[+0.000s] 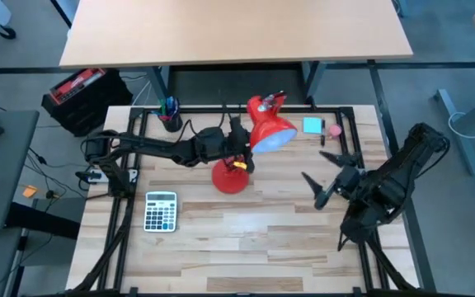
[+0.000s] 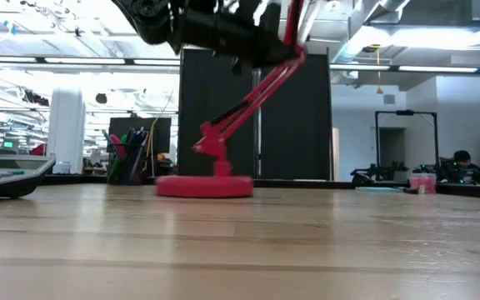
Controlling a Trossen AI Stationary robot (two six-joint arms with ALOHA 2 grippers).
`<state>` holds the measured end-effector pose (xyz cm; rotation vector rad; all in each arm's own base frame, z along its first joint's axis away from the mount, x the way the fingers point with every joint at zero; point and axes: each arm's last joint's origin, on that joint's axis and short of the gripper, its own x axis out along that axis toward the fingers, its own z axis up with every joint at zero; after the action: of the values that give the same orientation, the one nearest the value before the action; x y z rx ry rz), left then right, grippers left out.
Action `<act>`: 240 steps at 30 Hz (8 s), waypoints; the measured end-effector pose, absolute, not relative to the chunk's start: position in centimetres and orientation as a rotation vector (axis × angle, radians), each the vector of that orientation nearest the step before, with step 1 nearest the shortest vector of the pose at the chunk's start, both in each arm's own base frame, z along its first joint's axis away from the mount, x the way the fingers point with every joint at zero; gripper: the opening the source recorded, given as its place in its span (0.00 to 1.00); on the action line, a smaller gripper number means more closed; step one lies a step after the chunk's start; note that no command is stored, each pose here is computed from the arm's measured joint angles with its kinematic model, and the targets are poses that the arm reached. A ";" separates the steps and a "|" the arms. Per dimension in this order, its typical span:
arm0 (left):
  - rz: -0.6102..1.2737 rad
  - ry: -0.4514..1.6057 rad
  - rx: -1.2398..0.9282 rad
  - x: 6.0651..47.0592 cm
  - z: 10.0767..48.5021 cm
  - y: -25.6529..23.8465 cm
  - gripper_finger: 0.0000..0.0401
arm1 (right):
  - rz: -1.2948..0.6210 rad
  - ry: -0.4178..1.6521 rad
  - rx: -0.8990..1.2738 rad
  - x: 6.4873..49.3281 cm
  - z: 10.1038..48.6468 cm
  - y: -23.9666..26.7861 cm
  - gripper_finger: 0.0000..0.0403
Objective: Screw lightbulb
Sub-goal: Insert the white lightbulb into the red desk lamp, then return to Home Position
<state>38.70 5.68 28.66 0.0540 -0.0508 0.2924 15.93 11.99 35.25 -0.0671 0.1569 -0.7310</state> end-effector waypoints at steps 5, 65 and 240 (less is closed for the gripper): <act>0.229 -0.053 0.077 38.8 28.8 4.3 0.12 | -0.796 0.086 -0.088 15.3 32.8 10.7 0.94; 0.067 -0.013 0.008 39.1 28.7 2.8 0.12 | -0.079 -0.104 -0.077 22.7 35.7 -2.6 0.50; 0.237 0.109 -0.050 6.8 30.5 0.6 0.09 | -0.185 0.154 -0.015 11.9 38.6 1.8 0.02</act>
<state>6.76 0.62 30.55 -0.0502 0.1089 0.2365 11.92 1.76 38.56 -0.0148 0.1536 -0.1850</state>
